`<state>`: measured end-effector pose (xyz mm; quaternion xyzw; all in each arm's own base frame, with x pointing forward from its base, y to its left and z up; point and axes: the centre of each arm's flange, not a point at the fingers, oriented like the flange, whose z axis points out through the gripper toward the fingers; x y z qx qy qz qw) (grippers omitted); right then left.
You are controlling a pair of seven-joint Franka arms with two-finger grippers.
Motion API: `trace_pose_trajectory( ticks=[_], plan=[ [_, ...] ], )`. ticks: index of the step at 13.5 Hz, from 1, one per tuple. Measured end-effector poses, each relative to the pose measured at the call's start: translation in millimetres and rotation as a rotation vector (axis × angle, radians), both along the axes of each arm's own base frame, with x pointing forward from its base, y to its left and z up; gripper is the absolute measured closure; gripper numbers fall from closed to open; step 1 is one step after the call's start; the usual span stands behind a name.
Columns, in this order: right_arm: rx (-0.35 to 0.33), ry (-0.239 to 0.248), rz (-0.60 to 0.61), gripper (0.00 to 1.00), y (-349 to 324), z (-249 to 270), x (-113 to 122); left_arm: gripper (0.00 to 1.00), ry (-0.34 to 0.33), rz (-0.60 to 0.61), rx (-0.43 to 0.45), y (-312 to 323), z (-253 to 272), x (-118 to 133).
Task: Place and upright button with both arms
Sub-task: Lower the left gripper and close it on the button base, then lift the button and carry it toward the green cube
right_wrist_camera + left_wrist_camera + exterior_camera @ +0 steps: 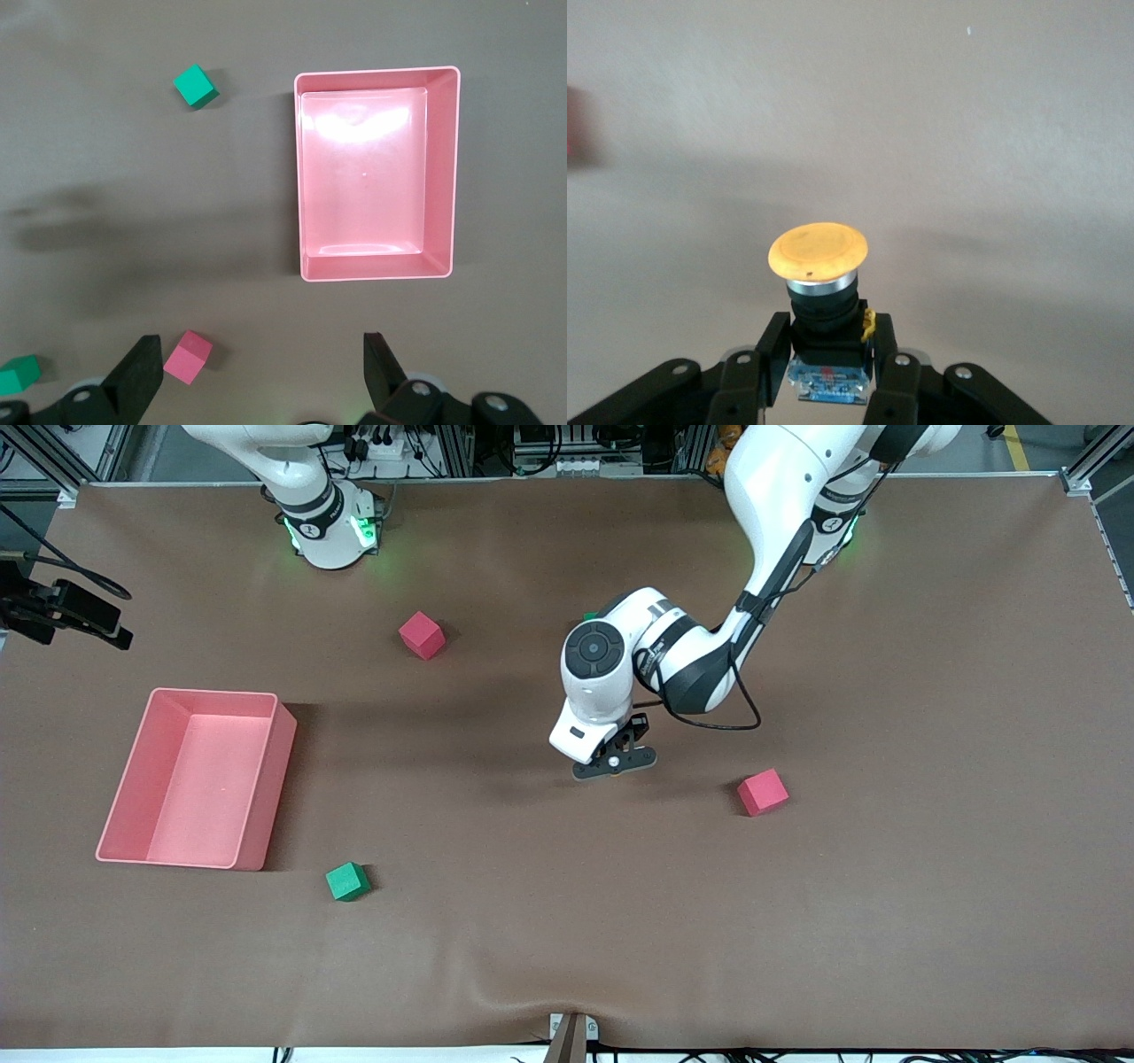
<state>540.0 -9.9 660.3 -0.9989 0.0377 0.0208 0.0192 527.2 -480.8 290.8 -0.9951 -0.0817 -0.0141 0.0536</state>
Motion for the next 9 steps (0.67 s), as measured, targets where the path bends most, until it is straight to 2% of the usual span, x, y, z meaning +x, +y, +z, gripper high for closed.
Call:
trace_pose_trajectory(
  ticks=[3,5,7,9],
  plan=[
    [0.002,-0.009,0.054,0.0,-0.7,-0.7,1.1,0.57,-0.093,0.004,0.098,5.7,16.2,1.6],
    [0.002,-0.008,0.059,0.0,-1.2,-1.0,0.9,0.57,-0.17,0.048,0.134,-6.7,19.8,-9.3],
    [0.002,-0.006,0.059,0.0,-1.7,-1.6,0.7,0.57,-0.302,0.106,0.177,-36.0,13.4,-38.7],
    [0.002,-0.006,0.06,0.0,-1.8,-1.5,0.2,0.57,-0.409,0.166,0.18,-68.8,3.2,-75.6]
  ],
)
